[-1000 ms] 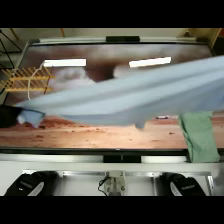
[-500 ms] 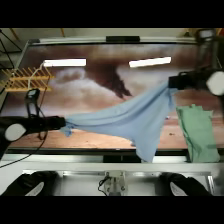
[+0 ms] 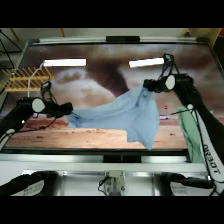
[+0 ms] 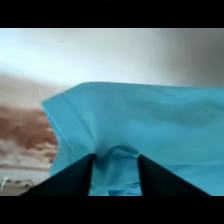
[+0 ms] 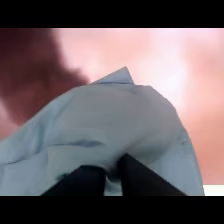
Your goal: Fold the shirts.
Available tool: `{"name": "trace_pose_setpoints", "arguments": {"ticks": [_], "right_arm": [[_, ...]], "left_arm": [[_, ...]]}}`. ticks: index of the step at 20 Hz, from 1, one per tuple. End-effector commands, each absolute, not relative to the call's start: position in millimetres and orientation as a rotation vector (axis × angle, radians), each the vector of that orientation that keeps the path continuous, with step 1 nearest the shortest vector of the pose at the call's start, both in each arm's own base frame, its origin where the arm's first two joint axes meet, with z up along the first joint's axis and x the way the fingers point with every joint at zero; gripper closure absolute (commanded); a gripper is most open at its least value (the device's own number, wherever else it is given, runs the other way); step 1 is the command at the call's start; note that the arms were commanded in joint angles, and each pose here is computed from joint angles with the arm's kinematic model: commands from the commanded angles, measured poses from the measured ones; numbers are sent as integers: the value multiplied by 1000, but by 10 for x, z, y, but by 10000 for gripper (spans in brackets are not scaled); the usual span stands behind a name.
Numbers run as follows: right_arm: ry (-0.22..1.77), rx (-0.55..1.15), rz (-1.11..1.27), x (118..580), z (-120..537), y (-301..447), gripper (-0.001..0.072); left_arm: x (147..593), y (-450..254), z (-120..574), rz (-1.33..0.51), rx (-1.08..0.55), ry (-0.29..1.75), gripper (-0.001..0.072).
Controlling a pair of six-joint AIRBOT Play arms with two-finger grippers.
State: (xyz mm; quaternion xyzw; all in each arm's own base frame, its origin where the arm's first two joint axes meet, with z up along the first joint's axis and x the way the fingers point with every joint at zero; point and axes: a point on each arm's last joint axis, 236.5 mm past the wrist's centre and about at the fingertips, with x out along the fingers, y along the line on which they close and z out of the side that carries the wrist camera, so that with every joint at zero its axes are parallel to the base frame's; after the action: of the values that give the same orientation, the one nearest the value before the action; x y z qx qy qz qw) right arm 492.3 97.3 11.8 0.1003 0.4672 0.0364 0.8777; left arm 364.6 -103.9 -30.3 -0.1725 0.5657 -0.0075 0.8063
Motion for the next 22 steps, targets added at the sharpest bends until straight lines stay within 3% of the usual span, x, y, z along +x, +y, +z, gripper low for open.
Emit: {"name": "trace_pose_setpoints", "arguments": {"ticks": [1,4,7,10,11,13,16,22], "right_arm": [[974,231,97,4947,82,1027,185],[1033,49,46,4698,229,584,185],[1192,-77,-44,4255,257,1,185],[1342,-37,-110,3895,114,-409,187],[1359,5,-116,3842,60,-460,187],[1391,89,-93,3749,-48,-441,187],[1439,127,-26,3634,-119,-307,187],[1449,140,6,3614,-114,-215,187]], "left_arm": [[3694,-900,-241,-40,-329,1269,182],[3271,-467,-43,-68,-134,1484,162],[2853,-411,49,-116,-78,1634,162],[2650,-644,-265,-166,-89,1652,173],[2617,-738,-409,-173,-123,1651,238],[2662,-871,-662,-145,-218,1611,283],[2875,-959,-806,-128,-297,1525,243],[3097,-1035,-1001,-126,-348,1478,245]]}}
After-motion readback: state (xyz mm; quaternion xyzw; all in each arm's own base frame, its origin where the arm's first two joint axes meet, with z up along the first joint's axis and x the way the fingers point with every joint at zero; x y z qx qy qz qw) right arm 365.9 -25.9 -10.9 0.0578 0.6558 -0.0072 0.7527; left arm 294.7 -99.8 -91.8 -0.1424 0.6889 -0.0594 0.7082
